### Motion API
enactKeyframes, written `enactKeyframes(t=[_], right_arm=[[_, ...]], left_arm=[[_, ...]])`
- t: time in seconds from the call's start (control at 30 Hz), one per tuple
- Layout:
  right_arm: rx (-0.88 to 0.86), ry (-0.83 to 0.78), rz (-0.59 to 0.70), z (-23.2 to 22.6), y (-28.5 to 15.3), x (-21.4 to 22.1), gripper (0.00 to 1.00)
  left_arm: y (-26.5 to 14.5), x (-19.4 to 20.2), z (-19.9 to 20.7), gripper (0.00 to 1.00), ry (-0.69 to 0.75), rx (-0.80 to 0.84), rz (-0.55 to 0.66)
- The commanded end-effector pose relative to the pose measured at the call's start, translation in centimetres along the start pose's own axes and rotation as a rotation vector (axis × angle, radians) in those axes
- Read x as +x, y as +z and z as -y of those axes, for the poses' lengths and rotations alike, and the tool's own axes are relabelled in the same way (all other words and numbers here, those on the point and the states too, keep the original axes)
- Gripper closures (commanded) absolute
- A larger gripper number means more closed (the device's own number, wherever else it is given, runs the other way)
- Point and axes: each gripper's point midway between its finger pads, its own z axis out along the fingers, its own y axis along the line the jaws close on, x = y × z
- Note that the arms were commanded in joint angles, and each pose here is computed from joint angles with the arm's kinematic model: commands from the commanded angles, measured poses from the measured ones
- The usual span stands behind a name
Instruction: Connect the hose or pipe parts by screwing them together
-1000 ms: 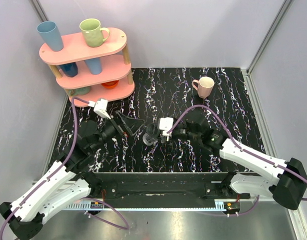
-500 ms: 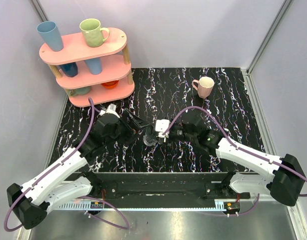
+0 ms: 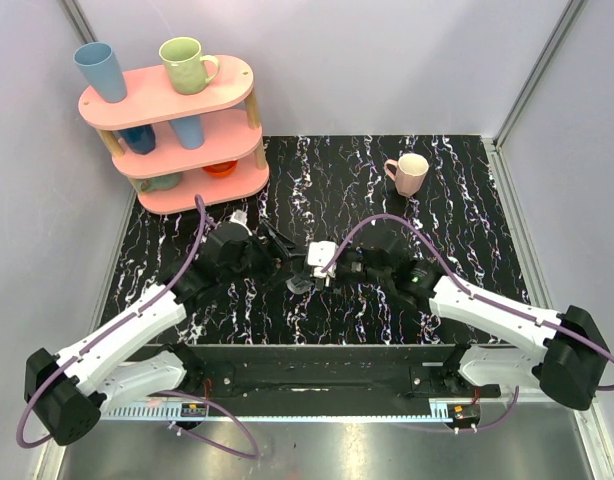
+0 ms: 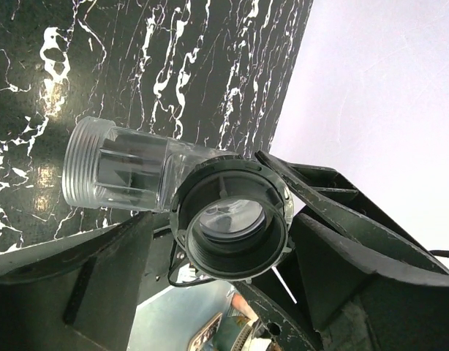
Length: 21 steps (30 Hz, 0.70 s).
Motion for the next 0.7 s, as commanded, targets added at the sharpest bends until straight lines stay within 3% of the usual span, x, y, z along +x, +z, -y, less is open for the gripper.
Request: enactKeyframes(t=[0.0,0.1,0.13,0.23,0.37,0.4,0.47,0.53,0.6,0.67], right_arm=[[0.039,-0.039,0.053,1.4,0.1,-2.4,1.00],[0.030,-0.031,0.060,1.3,0.1,-2.7,1.00],[0.023,-0.020,0.064,1.2,0.0,-2.8,1.00],[-0.016,0.001,0.082,0.6,0.0,-3.5,1.00],[-0.125,0.040,0.089,-1.1,-0.1,-4.1,1.00],[-0.140,0.040,0.104,-1.1,-0.2,-4.7,1.00],[-0.219,0.061,0.129,-2.1,-0.4,-5.2,1.00],[-0.249,0.079,0.150,-2.0,-0.7,-5.9,1.00],[-0.317,0.091,0.173,-2.7,-1.2,-6.7,1.00],[-0.392,0.115,0.189,-3.7,-1.7,-7.0,1.00]], left_arm=[[-0.2,0.7,2.7,0.22,0.024,0.084,-0.055],[0.5,0.9,1.7,0.45,0.087,0.077,-0.067],[0.7,0.9,2.3,0.64,0.118,0.117,-0.064],[0.8,1.4,3.1,0.82,0.289,0.235,-0.071],[0.1,1.5,4.3,0.90,0.604,0.398,-0.027],[-0.1,1.9,3.8,0.94,0.760,0.446,-0.024],[0.0,2.0,3.0,1.00,0.910,0.497,0.009],[-0.4,2.3,2.7,1.00,1.154,0.586,0.051],[-0.9,4.1,1.5,1.00,1.369,0.707,0.009],[-1.5,5.2,1.4,1.00,1.497,0.801,-0.016]])
